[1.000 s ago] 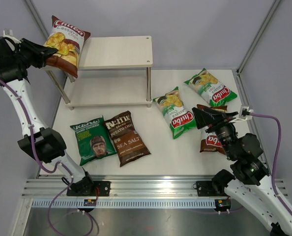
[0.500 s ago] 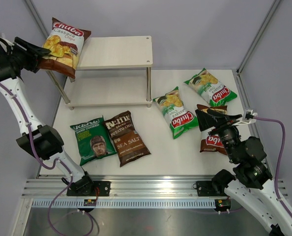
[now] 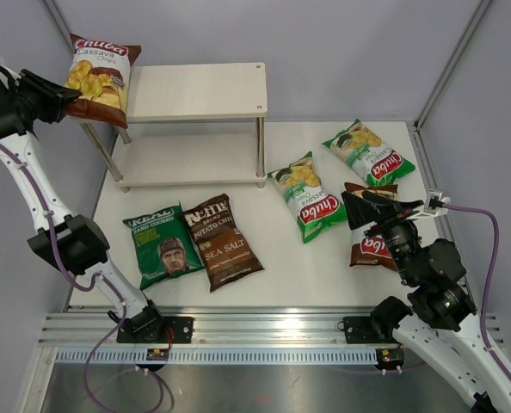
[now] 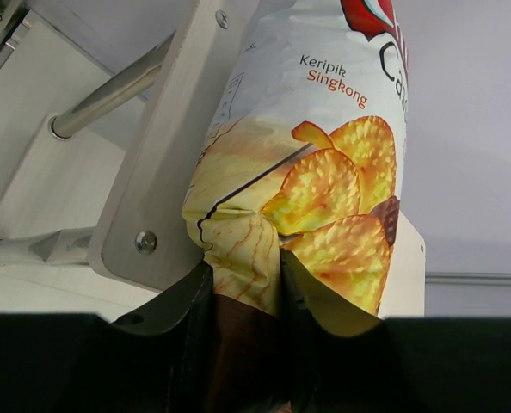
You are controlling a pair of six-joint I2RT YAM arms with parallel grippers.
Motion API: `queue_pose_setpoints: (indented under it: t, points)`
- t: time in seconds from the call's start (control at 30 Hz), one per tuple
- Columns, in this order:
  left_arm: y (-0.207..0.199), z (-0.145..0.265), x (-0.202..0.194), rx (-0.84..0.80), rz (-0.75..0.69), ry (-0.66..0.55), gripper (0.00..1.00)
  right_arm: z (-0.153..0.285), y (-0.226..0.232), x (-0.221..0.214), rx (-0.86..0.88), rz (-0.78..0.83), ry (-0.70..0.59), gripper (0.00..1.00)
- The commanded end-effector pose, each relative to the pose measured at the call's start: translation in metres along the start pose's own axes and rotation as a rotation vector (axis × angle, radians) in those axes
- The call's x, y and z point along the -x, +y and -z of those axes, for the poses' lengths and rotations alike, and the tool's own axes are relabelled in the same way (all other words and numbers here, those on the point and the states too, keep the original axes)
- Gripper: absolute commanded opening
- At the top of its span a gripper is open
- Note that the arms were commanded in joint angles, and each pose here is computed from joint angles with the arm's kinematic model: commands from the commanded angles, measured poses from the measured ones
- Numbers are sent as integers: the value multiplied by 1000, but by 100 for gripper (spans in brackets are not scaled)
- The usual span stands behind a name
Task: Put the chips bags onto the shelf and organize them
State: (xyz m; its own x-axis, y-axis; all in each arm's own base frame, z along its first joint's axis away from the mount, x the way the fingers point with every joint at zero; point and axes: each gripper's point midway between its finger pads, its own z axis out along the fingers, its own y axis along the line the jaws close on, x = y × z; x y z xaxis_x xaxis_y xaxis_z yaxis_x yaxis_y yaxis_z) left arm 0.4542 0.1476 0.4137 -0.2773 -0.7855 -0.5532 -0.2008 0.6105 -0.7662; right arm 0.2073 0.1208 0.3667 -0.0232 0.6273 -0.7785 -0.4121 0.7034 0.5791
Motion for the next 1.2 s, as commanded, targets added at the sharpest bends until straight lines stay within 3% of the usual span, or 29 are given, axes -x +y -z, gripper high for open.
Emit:
queue_pose_setpoints:
  t: [0.0, 0.2, 0.37, 0.43, 0.6, 0.77, 0.9, 1.07, 1.17]
  points:
    - [9, -10, 13, 6, -28, -28, 35, -1, 1, 5, 0, 9, -24, 87]
    - [7, -12, 10, -22, -62, -8, 50, -5, 0, 1, -4, 15, -9, 87]
    - [8, -8, 16, 9, -103, -34, 73, -8, 0, -3, -4, 17, 3, 88]
    - [7, 0, 19, 41, -133, -57, 77, -8, 0, -4, -4, 20, 5, 88]
    - [8, 22, 32, 126, -164, -134, 99, -13, 1, -9, -4, 41, 38, 88]
    - [-13, 47, 41, 92, -185, -196, 99, -22, 5, -28, 10, 81, 138, 90]
    - [-44, 80, 41, 55, -231, -253, 99, -31, 1, -45, -18, 116, 225, 99]
    - [-87, 136, 36, 28, -338, -361, 99, -48, -24, -77, -177, 199, 410, 99]
    - [-121, 166, 15, -22, -431, -391, 99, -53, -36, -85, -262, 209, 457, 99]
